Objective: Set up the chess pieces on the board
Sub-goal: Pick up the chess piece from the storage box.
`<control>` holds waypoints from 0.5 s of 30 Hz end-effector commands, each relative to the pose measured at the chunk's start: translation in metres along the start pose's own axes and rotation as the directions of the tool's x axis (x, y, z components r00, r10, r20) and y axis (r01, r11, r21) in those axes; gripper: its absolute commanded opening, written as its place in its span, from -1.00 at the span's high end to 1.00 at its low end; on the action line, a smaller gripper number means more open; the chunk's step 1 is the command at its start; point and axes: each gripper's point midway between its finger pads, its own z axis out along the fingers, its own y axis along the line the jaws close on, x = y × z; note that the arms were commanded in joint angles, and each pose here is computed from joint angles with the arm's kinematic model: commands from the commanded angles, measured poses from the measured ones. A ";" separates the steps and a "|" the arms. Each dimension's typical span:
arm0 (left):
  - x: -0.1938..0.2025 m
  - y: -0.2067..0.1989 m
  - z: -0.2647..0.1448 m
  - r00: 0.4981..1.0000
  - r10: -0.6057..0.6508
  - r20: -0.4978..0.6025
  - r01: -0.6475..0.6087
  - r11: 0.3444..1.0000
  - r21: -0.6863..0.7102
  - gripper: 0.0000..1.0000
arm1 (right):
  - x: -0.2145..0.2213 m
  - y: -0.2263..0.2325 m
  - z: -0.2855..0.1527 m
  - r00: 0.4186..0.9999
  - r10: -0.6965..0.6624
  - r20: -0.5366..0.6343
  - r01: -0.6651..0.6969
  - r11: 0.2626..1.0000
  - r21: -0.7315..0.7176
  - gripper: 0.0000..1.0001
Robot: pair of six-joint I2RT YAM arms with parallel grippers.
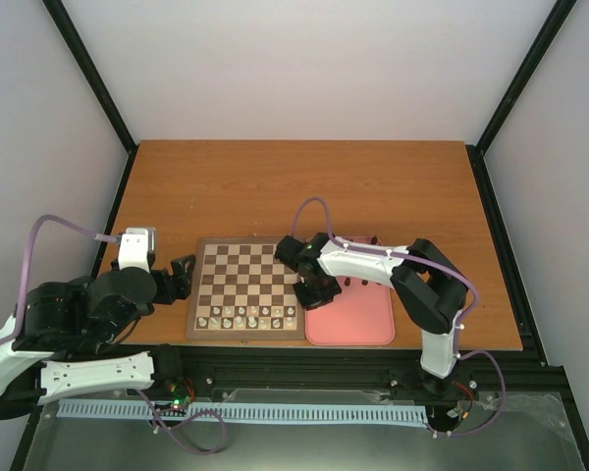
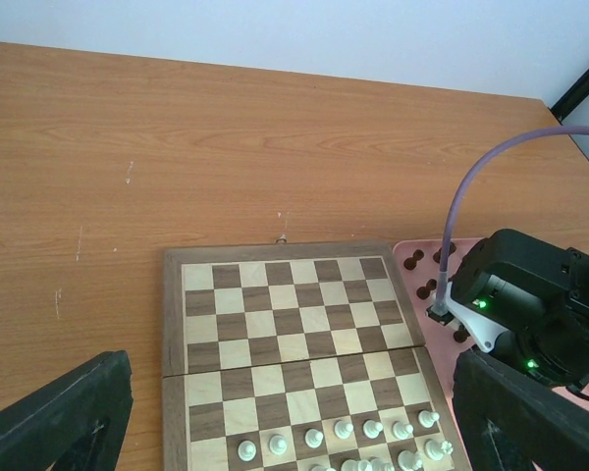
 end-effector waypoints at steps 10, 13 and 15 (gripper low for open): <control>-0.001 0.001 0.000 1.000 -0.014 0.008 0.014 1.000 0.001 -1.00 | -0.021 0.002 -0.044 0.997 -0.004 0.079 0.004 1.000 0.009 0.94; -0.003 0.001 -0.001 1.000 -0.012 0.012 0.012 1.000 0.003 -1.00 | -0.035 0.015 -0.072 0.991 -0.005 0.132 0.008 1.000 -0.025 0.94; -0.006 0.001 -0.003 1.000 -0.010 0.017 0.010 1.000 0.002 -1.00 | -0.044 0.028 -0.086 0.987 -0.008 0.158 0.018 0.998 -0.063 0.94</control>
